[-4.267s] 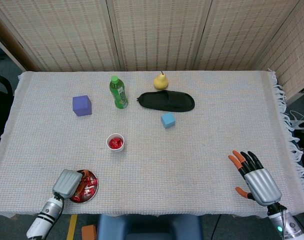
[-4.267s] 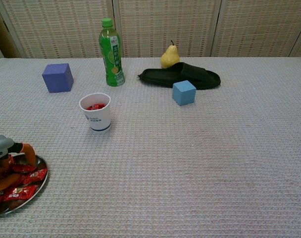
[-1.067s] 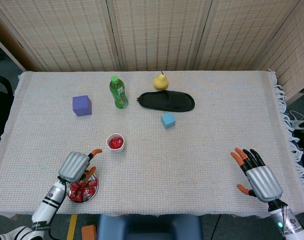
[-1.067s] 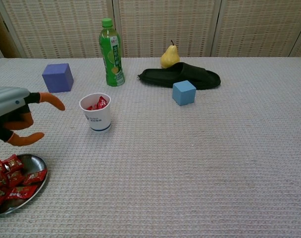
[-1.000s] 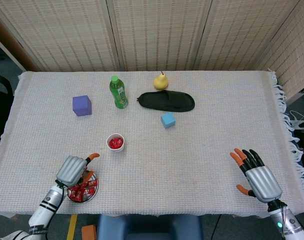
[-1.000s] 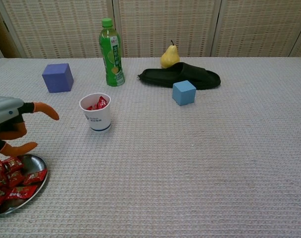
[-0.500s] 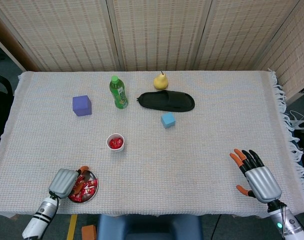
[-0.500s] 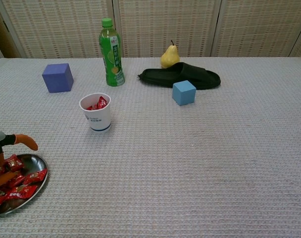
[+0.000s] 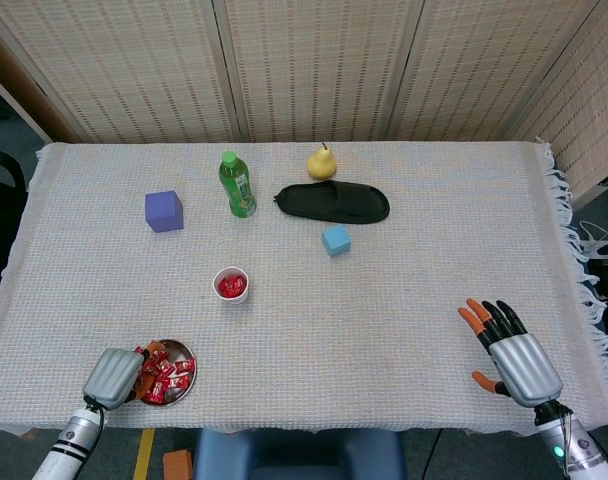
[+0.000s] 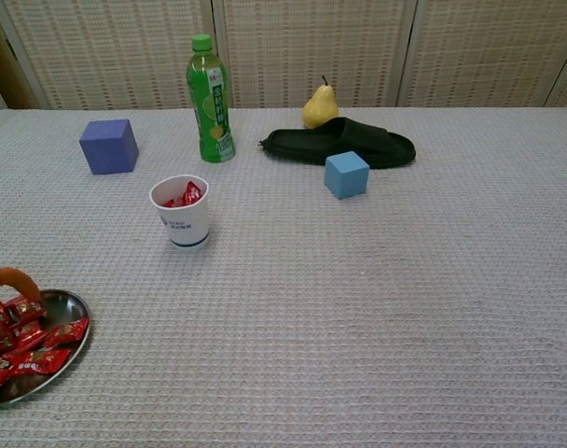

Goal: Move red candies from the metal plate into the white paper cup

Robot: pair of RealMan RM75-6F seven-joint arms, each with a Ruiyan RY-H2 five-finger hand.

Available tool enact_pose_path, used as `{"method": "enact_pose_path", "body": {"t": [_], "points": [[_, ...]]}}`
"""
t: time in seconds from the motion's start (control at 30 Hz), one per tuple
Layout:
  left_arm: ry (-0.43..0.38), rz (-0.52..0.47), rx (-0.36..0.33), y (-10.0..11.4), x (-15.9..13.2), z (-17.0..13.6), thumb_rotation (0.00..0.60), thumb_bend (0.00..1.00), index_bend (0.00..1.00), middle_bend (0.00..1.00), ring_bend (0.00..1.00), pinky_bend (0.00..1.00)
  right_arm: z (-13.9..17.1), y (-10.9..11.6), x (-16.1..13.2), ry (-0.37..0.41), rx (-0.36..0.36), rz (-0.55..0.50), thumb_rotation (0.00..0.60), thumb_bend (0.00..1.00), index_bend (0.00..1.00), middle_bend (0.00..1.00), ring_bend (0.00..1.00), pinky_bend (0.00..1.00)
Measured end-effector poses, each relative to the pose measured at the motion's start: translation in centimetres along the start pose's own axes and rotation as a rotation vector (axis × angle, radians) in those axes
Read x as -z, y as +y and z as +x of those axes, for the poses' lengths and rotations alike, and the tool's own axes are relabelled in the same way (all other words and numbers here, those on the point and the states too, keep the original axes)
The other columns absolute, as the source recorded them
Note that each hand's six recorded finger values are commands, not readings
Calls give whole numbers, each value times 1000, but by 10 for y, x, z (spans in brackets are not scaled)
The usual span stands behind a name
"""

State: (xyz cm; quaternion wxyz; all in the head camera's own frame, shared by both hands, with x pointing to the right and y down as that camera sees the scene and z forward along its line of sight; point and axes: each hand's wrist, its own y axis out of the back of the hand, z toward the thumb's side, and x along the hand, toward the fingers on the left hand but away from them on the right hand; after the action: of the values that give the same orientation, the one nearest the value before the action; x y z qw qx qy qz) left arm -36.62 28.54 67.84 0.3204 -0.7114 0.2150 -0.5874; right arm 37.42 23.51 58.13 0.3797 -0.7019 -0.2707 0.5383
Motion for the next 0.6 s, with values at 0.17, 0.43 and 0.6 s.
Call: {"method": "enact_pose_path", "body": {"t": [0.17, 0.43, 0.6], "points": [[-9, -1, 12, -3, -2, -3, 600, 374, 290, 1000, 1000, 1000, 0, -1, -1, 2, -5, 1, 600, 96, 0, 0, 0, 0], [-39, 12, 22, -7, -13, 0, 600, 376, 297, 1000, 1000, 1000, -1, -2, -1, 5, -5, 3, 600, 96, 0, 0, 0, 0], [-40, 25, 33, -10, -15, 4, 600, 374, 307, 1000, 1000, 1000, 0, -1, -1, 4, -4, 2, 600, 95, 0, 0, 0, 0]]}}
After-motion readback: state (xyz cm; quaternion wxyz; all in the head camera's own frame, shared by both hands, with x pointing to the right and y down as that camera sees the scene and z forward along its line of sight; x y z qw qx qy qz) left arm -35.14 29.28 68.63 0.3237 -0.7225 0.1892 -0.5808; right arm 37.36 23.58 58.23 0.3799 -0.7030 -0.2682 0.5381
